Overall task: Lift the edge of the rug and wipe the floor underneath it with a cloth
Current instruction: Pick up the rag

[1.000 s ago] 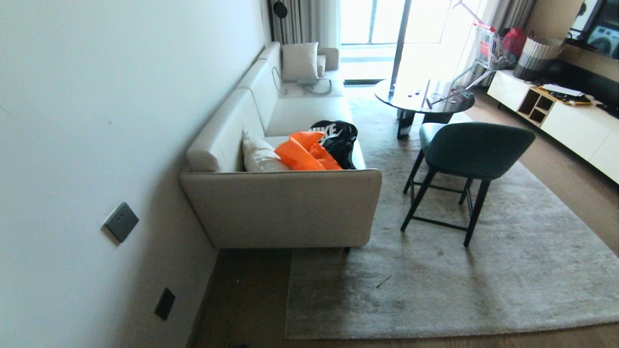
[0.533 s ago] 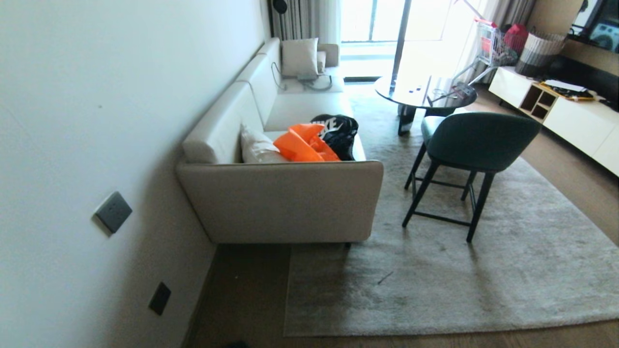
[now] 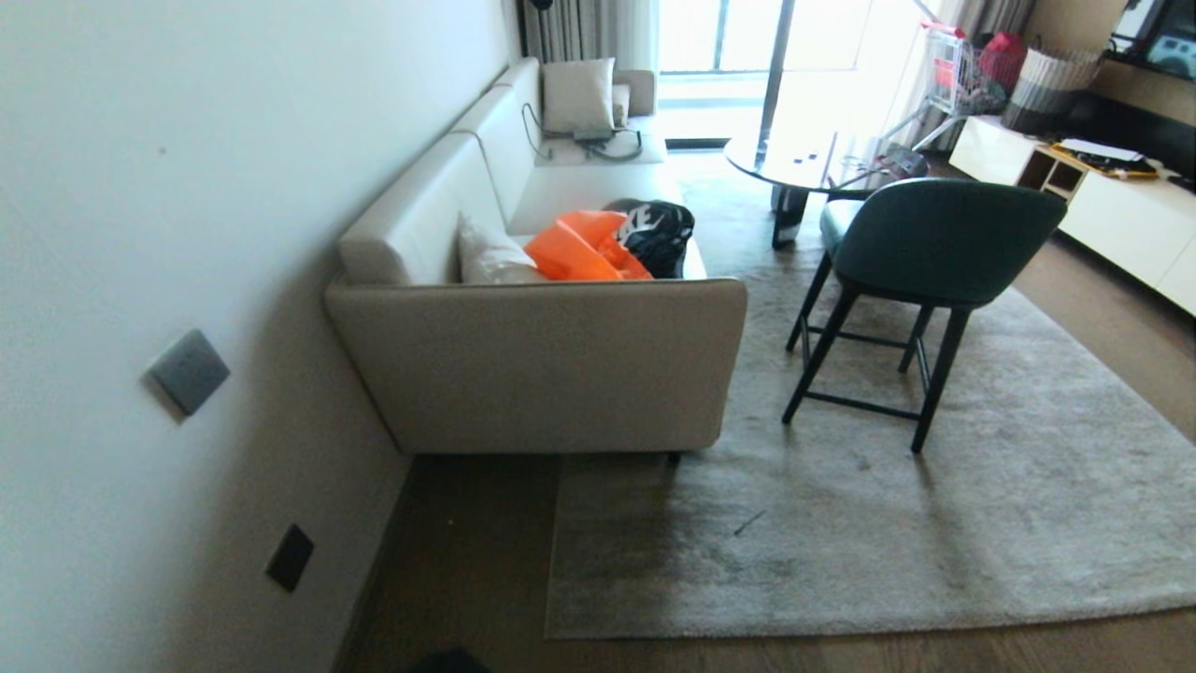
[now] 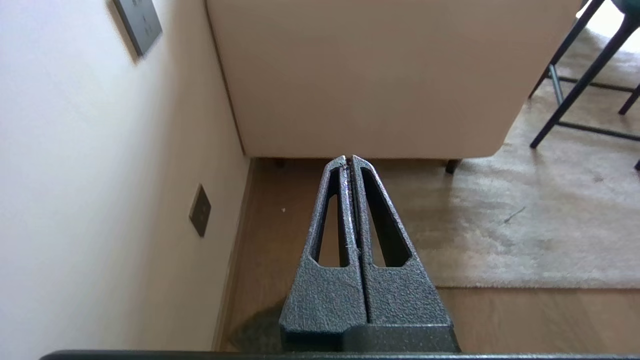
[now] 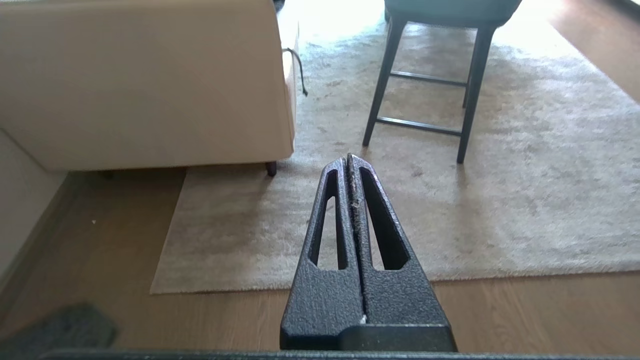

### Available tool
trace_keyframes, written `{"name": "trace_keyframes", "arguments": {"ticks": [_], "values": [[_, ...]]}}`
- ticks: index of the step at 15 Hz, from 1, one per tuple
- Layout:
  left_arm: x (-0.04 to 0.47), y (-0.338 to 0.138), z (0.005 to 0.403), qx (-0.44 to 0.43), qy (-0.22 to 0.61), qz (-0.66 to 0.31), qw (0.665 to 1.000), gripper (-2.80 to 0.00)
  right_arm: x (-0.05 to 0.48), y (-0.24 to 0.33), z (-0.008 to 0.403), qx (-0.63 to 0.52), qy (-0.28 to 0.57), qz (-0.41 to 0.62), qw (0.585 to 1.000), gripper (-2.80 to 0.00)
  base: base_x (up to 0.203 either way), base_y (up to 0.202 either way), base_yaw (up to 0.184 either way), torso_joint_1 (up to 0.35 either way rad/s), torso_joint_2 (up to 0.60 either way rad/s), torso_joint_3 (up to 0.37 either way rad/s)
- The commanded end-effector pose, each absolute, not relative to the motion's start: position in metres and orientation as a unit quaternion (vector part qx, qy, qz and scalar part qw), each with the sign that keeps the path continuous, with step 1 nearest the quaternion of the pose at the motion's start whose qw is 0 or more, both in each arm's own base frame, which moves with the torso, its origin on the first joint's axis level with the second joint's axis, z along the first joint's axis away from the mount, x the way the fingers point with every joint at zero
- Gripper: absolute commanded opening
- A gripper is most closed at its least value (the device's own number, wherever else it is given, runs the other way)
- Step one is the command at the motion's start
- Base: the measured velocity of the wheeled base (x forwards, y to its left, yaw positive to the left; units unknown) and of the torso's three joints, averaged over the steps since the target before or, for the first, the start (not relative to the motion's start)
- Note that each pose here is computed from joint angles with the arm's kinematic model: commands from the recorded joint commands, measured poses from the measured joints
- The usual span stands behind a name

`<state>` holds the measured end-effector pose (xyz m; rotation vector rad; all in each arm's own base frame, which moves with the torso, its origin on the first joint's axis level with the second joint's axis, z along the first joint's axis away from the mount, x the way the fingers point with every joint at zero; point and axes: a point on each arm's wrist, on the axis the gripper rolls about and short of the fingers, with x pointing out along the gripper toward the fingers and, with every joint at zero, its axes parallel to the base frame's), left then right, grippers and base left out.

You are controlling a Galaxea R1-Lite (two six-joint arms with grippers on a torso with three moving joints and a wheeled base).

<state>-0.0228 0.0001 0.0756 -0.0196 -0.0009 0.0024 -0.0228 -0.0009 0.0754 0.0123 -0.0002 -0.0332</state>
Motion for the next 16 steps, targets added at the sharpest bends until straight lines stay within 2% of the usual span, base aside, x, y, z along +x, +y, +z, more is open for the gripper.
{"name": "trace_keyframes", "arguments": {"ticks": [1,8,16], "values": [[-0.0228,0.0001,0.0756,-0.010,-0.001,0.002,1.000,-2.80,-0.0228,-0.0010,0.0755,0.006,0.000,-0.017,1.000,-2.80,0.000,0.000,0.000,-0.144,0.52,0.364],[-0.0228,0.0001,0.0756,-0.010,-0.001,0.002,1.000,-2.80,-0.0228,-0.0010,0.0755,0.006,0.000,-0.017,1.000,-2.80,0.000,0.000,0.000,-0.110,0.48,0.378],[-0.0228,0.0001,0.0756,-0.010,-0.001,0.002,1.000,-2.80,-0.0227,-0.0010,0.0755,0.007,0.001,-0.017,1.000,-2.80,0.000,0.000,0.000,-0.015,0.44,0.425]]}}
